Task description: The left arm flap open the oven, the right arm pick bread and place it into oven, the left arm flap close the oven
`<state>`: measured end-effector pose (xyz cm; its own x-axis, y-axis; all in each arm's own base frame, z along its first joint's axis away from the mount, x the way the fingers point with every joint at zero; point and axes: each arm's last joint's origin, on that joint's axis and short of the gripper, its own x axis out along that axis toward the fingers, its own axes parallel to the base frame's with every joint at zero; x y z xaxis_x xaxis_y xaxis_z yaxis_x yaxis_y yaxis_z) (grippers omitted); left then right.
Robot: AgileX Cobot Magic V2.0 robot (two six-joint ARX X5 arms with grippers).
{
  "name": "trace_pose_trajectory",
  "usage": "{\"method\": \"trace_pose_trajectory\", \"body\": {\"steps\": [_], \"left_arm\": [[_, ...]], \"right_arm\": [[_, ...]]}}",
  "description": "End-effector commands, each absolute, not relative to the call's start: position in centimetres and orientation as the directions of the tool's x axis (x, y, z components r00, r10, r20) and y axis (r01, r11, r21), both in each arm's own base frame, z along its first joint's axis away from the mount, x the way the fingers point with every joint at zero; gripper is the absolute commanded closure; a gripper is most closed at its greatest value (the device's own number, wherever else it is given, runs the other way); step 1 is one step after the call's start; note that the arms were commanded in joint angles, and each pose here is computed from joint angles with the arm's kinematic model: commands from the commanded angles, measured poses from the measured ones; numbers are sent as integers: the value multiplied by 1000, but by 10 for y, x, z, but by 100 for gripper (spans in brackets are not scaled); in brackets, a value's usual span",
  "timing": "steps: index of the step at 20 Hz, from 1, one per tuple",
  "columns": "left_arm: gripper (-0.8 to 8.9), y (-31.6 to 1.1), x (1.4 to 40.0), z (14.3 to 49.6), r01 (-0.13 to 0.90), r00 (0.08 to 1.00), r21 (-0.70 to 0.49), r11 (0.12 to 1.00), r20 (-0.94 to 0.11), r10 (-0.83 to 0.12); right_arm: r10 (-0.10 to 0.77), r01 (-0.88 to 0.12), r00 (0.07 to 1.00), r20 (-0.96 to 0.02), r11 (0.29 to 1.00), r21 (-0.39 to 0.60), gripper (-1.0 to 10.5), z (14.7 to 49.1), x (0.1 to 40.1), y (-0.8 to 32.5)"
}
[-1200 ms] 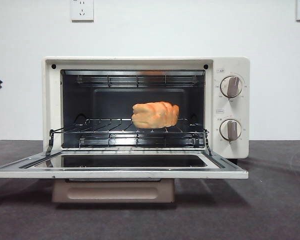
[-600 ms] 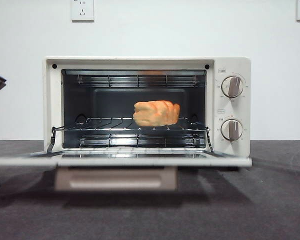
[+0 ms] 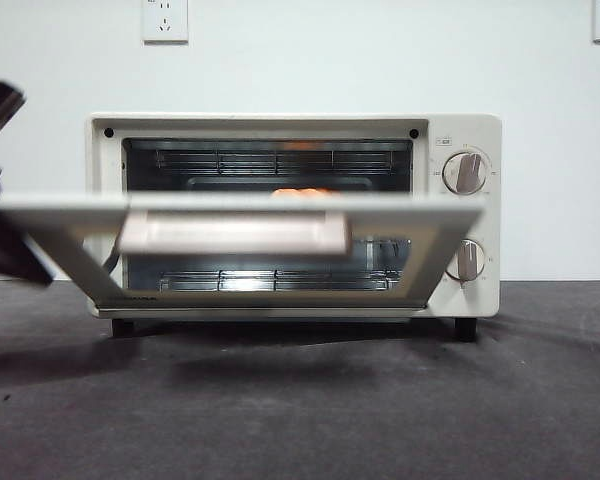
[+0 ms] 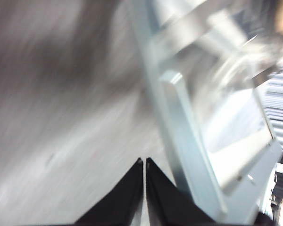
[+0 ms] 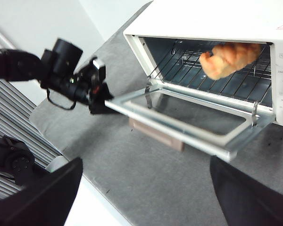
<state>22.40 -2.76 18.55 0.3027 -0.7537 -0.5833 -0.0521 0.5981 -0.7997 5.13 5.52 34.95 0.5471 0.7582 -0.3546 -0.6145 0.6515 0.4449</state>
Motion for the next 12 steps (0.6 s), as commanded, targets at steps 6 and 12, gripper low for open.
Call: {"method": "trace_pose_trajectory", "body": {"steps": [6, 12], "left_arm": [[801, -28, 261, 254, 139, 473, -829, 542, -425, -772], [801, -28, 271, 288, 260, 516, -819, 512, -331, -790]], "right_arm": [[765, -617, 549, -336, 642, 455, 528, 354, 50, 55], [763, -616, 552, -336, 645, 453, 528, 354, 51, 55]]}}
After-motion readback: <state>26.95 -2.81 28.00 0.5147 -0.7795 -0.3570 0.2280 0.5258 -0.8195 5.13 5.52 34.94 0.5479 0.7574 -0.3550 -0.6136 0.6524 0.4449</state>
